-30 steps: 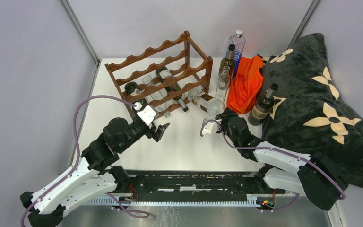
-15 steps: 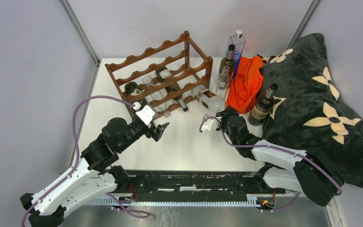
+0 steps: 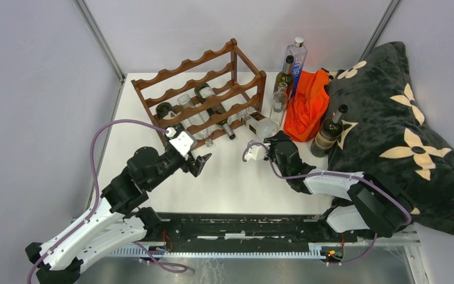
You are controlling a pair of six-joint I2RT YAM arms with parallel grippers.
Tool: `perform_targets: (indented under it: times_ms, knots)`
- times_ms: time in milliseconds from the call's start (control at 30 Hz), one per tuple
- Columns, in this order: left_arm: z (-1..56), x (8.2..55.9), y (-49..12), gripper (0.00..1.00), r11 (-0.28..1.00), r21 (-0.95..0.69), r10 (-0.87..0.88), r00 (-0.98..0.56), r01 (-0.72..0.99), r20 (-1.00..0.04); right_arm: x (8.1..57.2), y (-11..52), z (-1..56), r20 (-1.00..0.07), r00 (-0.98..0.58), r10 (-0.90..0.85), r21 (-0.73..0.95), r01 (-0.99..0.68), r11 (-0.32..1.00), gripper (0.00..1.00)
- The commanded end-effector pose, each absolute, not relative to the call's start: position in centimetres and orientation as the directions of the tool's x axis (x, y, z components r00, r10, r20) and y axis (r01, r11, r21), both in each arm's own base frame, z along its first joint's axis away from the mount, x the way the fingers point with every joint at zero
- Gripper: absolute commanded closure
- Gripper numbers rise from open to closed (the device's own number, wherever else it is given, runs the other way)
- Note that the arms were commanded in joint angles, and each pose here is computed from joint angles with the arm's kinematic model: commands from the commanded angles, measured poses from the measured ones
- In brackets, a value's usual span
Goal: Put the wine bottle on the wine rack
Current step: Place the wine bottle in the wine rack.
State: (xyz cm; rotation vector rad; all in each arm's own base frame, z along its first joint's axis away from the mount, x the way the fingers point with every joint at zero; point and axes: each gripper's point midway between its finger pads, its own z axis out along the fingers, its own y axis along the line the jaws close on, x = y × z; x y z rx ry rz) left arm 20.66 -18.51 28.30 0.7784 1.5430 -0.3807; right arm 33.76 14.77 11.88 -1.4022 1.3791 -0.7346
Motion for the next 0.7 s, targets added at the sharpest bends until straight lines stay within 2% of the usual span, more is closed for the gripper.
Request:
perform_targets:
  times_ms: [0, 667]
  knots:
    - [29.9, 20.7, -18.8, 0.00, 0.716, 0.190, 0.193, 0.071, 0.672, -0.979, 36.7, 17.5, 19.7, -0.383, 0.220, -0.897, -0.922, -0.145, 0.358, 0.93]
    - [29.6, 21.2, -18.5, 0.00, 0.722, 0.191, 0.198, 0.065, 0.665, -0.978, 41.1, 22.6, 18.5, -0.324, 0.284, -0.903, -0.944, -0.157, 0.289, 0.75]
